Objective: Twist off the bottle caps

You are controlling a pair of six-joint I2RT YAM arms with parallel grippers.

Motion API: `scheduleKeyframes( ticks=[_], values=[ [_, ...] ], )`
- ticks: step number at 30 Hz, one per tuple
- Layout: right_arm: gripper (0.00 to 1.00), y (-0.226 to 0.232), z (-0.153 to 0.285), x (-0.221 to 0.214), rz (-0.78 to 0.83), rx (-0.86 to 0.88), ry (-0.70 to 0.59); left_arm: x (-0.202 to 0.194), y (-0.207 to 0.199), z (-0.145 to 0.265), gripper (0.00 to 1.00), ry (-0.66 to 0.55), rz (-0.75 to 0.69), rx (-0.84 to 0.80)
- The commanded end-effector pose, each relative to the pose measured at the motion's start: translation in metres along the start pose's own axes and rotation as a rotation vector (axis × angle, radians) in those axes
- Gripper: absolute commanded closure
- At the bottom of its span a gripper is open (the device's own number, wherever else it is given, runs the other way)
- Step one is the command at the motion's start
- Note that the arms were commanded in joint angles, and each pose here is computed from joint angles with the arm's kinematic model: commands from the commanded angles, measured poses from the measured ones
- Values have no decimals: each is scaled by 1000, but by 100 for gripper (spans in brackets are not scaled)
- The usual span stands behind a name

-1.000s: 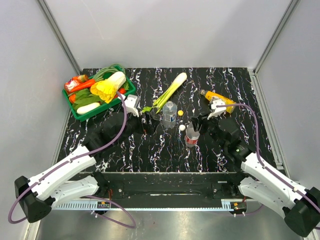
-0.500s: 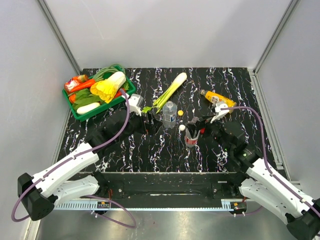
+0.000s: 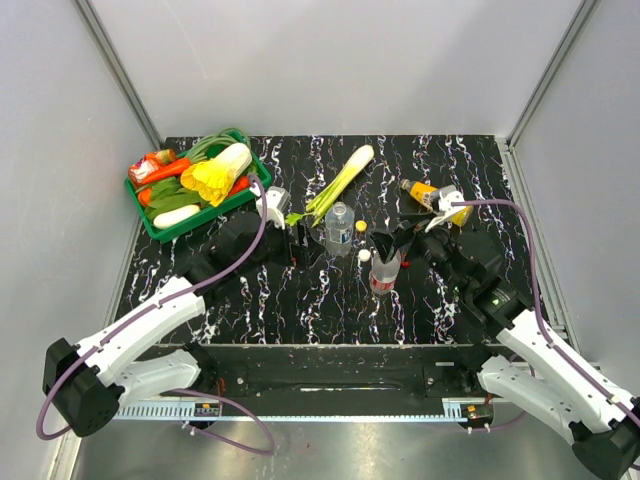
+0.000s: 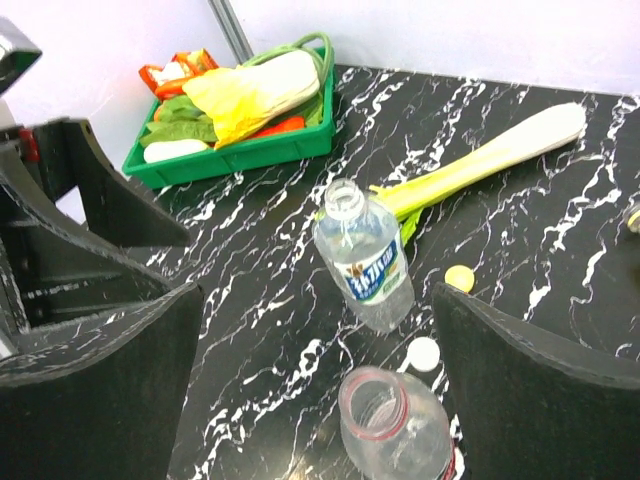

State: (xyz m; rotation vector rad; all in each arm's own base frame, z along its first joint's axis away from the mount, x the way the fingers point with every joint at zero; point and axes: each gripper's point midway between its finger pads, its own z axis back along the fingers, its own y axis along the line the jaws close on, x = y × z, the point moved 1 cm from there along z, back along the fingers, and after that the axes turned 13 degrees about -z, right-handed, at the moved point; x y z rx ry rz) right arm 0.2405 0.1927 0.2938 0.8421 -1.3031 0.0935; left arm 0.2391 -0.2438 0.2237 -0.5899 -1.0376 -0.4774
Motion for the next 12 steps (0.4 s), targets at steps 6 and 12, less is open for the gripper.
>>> scheduleKeyframes(
  ticks=[6,12],
  values=[
    [0,20,-35,64,38,-29,-98,9,51,7,1,-59,-139,260],
    [0,-24,-73,81,-115,-88,-8,12,69,18,1,-113,-179,366]
  ],
)
